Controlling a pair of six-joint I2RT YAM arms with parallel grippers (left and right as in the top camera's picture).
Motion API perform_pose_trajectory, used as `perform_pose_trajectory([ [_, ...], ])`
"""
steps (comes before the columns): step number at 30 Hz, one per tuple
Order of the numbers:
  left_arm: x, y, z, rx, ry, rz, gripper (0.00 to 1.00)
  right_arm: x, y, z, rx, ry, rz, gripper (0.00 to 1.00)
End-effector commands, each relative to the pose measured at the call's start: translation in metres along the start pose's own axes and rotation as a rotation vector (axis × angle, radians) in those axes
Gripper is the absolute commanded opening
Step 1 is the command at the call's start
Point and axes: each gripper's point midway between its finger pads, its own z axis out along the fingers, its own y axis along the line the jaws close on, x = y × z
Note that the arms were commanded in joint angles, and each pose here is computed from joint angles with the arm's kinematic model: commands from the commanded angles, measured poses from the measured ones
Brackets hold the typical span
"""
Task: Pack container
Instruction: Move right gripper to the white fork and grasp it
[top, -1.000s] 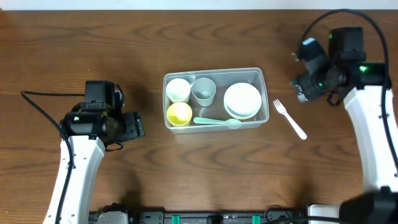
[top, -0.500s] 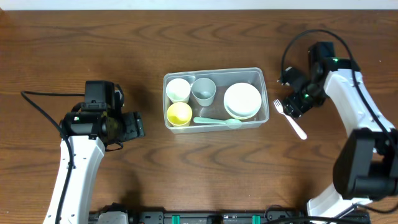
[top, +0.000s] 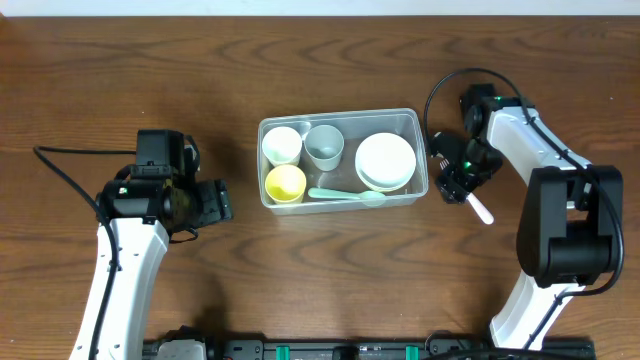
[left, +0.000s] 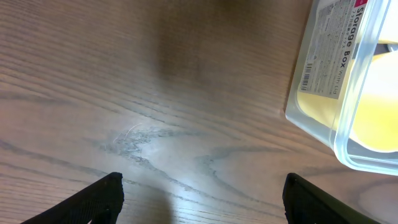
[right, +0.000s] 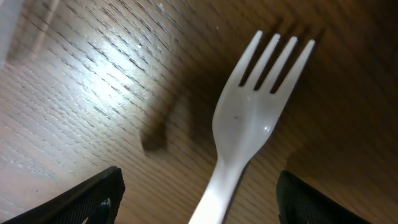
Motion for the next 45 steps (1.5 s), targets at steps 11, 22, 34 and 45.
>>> perform_pose_trajectory([
  [11, 0.001, 0.002, 0.000, -0.004, 0.004, -0.016, 0.82, 0.017, 0.005, 0.025, -0.015, 0.041, 0.010, 0.80],
  [22, 0.001, 0.002, 0.000, -0.003, 0.004, -0.016, 0.82, 0.017, 0.005, 0.032, -0.006, 0.030, 0.029, 0.73],
  [34, 0.001, 0.002, 0.000, -0.003, 0.004, -0.016, 0.82, 0.012, 0.001, 0.032, 0.010, 0.011, 0.074, 0.47],
  [45, 0.001, 0.002, 0.000, -0.003, 0.004, -0.016, 0.82, 0.009, -0.002, 0.032, 0.020, -0.002, 0.088, 0.13],
])
